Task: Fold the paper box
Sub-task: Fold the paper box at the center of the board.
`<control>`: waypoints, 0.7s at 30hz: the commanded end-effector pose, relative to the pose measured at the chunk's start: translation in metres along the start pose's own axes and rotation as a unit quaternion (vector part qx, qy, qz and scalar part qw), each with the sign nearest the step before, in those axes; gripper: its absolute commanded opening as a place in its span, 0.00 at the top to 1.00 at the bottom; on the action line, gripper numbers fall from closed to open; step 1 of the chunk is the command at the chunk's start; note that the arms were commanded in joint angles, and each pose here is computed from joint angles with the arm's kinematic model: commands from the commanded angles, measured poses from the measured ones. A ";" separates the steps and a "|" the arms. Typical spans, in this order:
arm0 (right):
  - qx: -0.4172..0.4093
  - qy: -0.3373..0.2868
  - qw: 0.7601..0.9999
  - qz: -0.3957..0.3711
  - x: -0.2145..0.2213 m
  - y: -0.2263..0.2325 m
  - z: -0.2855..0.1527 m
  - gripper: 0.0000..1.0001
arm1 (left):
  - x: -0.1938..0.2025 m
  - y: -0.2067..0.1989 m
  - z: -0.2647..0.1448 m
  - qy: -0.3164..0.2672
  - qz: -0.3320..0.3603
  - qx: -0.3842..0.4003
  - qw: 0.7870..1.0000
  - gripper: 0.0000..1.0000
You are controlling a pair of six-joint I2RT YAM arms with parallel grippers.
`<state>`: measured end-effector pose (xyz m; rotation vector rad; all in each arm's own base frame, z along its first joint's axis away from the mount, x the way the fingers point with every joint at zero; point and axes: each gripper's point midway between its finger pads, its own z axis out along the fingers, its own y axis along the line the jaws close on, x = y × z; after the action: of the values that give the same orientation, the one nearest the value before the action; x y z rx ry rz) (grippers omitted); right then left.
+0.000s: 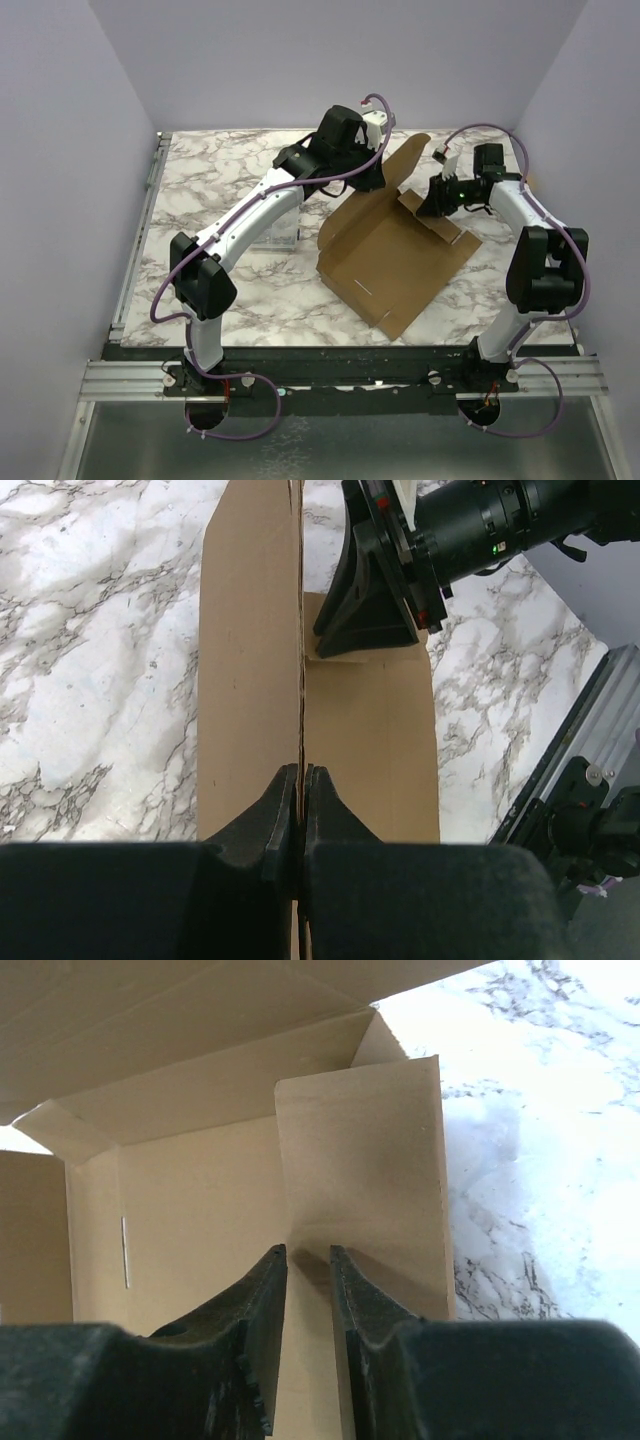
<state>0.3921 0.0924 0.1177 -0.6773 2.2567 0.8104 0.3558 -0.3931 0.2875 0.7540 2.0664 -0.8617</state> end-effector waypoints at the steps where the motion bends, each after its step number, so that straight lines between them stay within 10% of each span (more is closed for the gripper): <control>1: 0.042 -0.022 0.999 -0.008 -0.016 -0.016 -0.005 0.72 | -0.019 -0.012 -0.014 -0.032 0.008 0.024 0.999 1.00; 21: 0.130 -0.013 0.990 -0.051 -0.010 -0.058 -0.007 0.66 | -0.017 -0.014 -0.003 -0.023 -0.004 0.037 0.999 1.00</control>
<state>0.4342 0.0547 0.1169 -0.6520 2.2230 0.4474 0.3529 -0.3956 0.2900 0.7593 2.0616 -0.9057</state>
